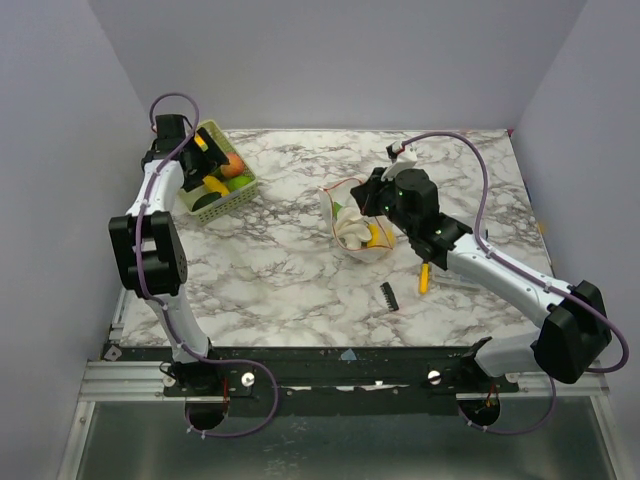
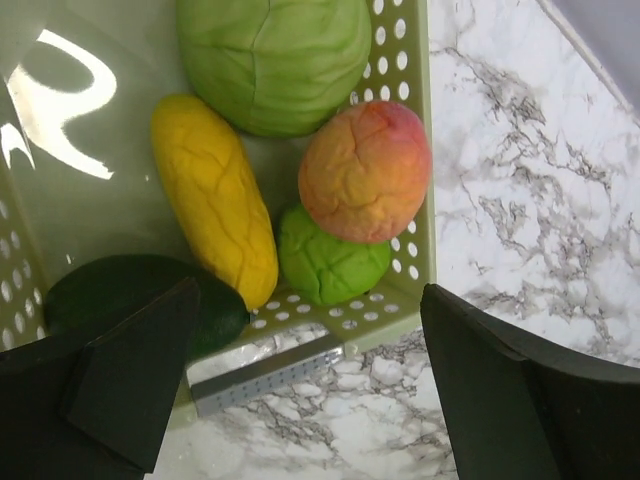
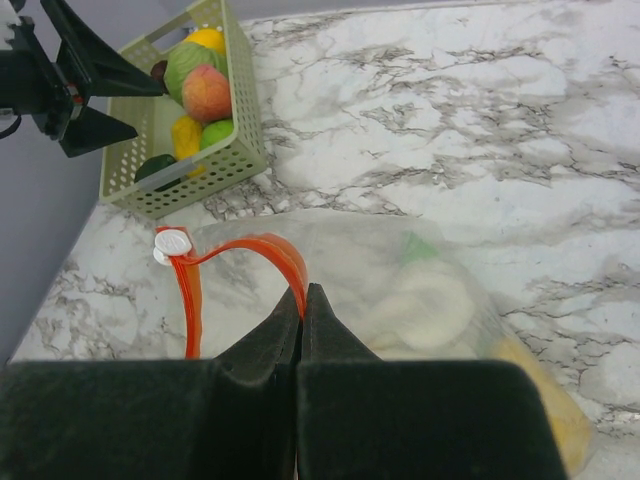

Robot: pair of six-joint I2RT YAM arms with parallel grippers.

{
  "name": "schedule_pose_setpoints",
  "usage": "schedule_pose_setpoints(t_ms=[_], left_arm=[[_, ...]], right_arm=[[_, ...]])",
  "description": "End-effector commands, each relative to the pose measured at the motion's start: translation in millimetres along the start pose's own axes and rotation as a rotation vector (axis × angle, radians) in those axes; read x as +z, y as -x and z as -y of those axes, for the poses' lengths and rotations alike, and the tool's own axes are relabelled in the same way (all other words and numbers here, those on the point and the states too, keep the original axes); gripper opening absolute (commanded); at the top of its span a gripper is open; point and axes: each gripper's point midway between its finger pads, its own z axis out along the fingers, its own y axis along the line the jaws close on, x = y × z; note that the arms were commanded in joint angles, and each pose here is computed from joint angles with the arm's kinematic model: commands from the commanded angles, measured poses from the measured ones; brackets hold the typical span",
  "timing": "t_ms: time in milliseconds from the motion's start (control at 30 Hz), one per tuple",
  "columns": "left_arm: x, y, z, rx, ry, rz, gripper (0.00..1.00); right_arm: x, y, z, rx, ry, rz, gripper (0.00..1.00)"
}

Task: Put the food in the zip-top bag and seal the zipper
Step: Pick up the fake fruit from the bin.

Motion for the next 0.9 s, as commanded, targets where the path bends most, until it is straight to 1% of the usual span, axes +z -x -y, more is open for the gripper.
schedule_pose_setpoints(t_ms=[0,67,200,533,700,867], left_arm=[[25,18,8,-0.038,-0.041,0.015,0.95],[35,17,9,-0.063,-0.058,-0.007,0.95],[48,16,15,-0.103,-0.104,-0.019,0.91],[64,9,29,-0.171,-0.193,-0.073,0.74],[61,10,32,-0.154,-0.202,-0.076,0.57],[41,19,32,-0.090,-0.181,-0.031,0.39]], right_arm=[[0,4,-1,-0.015,0.005,0.026,0.01],[0,4,-1,-0.014,0.007,0.025,0.01],[0,3,-1,-0.014,0.006,0.024,0.01],[1,2,-2,-0.010,0.013,0.018,0.01],[0,3,-4,-0.009,0.019,0.018,0.01],[-3,7,-5,-0.009,0.022,0.028,0.01]])
